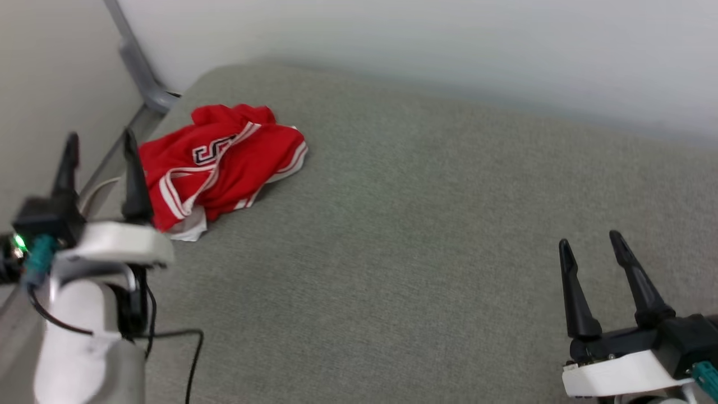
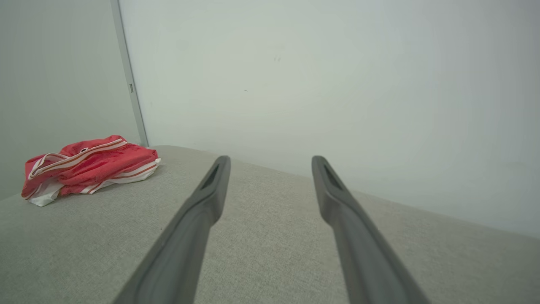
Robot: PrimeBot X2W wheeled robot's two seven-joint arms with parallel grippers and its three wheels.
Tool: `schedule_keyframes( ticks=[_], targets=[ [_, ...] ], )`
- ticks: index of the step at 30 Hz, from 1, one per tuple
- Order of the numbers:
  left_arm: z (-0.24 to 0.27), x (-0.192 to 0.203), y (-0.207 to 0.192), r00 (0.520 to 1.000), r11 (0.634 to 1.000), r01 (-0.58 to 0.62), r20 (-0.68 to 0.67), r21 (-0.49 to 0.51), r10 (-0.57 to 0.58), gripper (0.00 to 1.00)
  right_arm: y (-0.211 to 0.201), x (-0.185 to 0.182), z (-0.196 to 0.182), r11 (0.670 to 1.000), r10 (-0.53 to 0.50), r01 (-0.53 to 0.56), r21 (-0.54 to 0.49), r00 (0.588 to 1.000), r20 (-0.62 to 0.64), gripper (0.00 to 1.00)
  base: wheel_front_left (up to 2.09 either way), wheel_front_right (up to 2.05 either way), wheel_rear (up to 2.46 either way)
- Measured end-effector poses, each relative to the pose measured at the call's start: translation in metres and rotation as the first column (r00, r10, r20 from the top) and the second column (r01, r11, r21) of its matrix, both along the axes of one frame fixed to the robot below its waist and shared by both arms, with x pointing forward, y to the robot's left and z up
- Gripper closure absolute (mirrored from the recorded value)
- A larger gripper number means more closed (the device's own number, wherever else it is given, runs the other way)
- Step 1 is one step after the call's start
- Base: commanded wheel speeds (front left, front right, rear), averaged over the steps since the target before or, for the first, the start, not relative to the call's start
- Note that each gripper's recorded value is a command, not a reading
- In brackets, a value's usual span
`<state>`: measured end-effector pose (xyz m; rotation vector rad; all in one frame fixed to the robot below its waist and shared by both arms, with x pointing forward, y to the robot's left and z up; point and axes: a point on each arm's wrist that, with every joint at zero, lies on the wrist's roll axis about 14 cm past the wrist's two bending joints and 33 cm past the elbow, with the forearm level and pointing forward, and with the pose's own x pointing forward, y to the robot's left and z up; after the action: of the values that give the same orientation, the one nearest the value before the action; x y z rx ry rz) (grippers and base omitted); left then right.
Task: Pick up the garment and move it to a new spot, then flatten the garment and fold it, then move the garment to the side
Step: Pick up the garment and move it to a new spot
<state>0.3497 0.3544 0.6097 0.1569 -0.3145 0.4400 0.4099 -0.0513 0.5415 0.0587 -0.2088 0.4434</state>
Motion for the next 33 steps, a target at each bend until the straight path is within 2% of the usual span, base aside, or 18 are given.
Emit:
schedule_keyframes(
  ticks=[5, 9, 13, 15, 17, 18, 23, 29, 31, 33],
  targets=[
    [0.024, 0.050, 0.002, 0.998, 0.996, 0.064, 0.017, 0.064, -0.065, 0.00, -0.011, 0.015, -0.005, 0.999, -0.038, 0.038, -0.001, 0.999, 0.004, 0.00, 0.00, 0.00, 0.00],
    [0.020, 0.089, 0.002, 0.993, 0.990, 0.119, -0.020, 0.074, -0.118, 0.00, -0.021, 0.028, -0.011, 0.998, -0.069, 0.069, 0.003, 0.998, 0.001, 0.00, 0.00, 0.00, 0.00],
    [-0.006, 0.126, 0.005, 0.973, 0.982, 0.170, -0.170, 0.081, -0.155, 0.00, -0.029, 0.038, -0.023, 0.995, -0.095, 0.095, -0.003, 0.995, -0.019, 0.00, 0.00, 0.00, 0.00],
    [-0.019, 0.143, 0.001, 0.950, 0.974, 0.204, -0.260, 0.099, -0.172, 0.00, -0.035, 0.042, -0.029, 0.993, -0.114, 0.114, -0.004, 0.993, -0.031, 0.00, 0.00, 0.00, 0.00],
    [-0.040, 0.157, 0.000, 0.913, 0.974, 0.218, -0.364, 0.060, -0.181, 0.00, -0.044, 0.047, -0.035, 0.990, -0.140, 0.140, 0.004, 0.989, -0.046, 0.00, 0.00, 0.00, 0.00],
    [-0.070, 0.166, -0.007, 0.850, 0.971, 0.238, -0.486, 0.013, -0.202, 0.00, -0.050, 0.050, -0.042, 0.988, -0.157, 0.157, -0.002, 0.986, -0.061, 0.00, 0.00, 0.00, 0.00],
    [-0.136, 0.169, -0.015, 0.638, 0.965, 0.234, -0.731, -0.117, -0.244, 0.00, -0.058, 0.057, -0.054, 0.984, -0.178, 0.178, -0.012, 0.981, -0.080, 0.00, 0.00, 0.00, 0.00],
    [-0.195, 0.152, -0.021, 0.386, 0.953, 0.154, -0.871, -0.262, -0.303, 0.00, -0.066, 0.064, -0.067, 0.979, -0.203, 0.202, -0.021, 0.974, -0.100, 0.00, 0.00, 0.00, 0.00],
    [-0.210, 0.145, -0.019, 0.316, 0.952, 0.129, -0.898, -0.277, -0.304, 0.00, -0.069, 0.065, -0.072, 0.978, -0.210, 0.208, -0.025, 0.972, -0.110, 0.00, 0.00, 0.00, 0.00],
    [-0.228, 0.134, -0.018, 0.220, 0.956, 0.116, -0.932, -0.268, -0.288, 0.00, -0.071, 0.068, -0.074, 0.976, -0.216, 0.215, -0.025, 0.970, -0.113, 0.00, 0.00, 0.00, 0.00]
  ],
)
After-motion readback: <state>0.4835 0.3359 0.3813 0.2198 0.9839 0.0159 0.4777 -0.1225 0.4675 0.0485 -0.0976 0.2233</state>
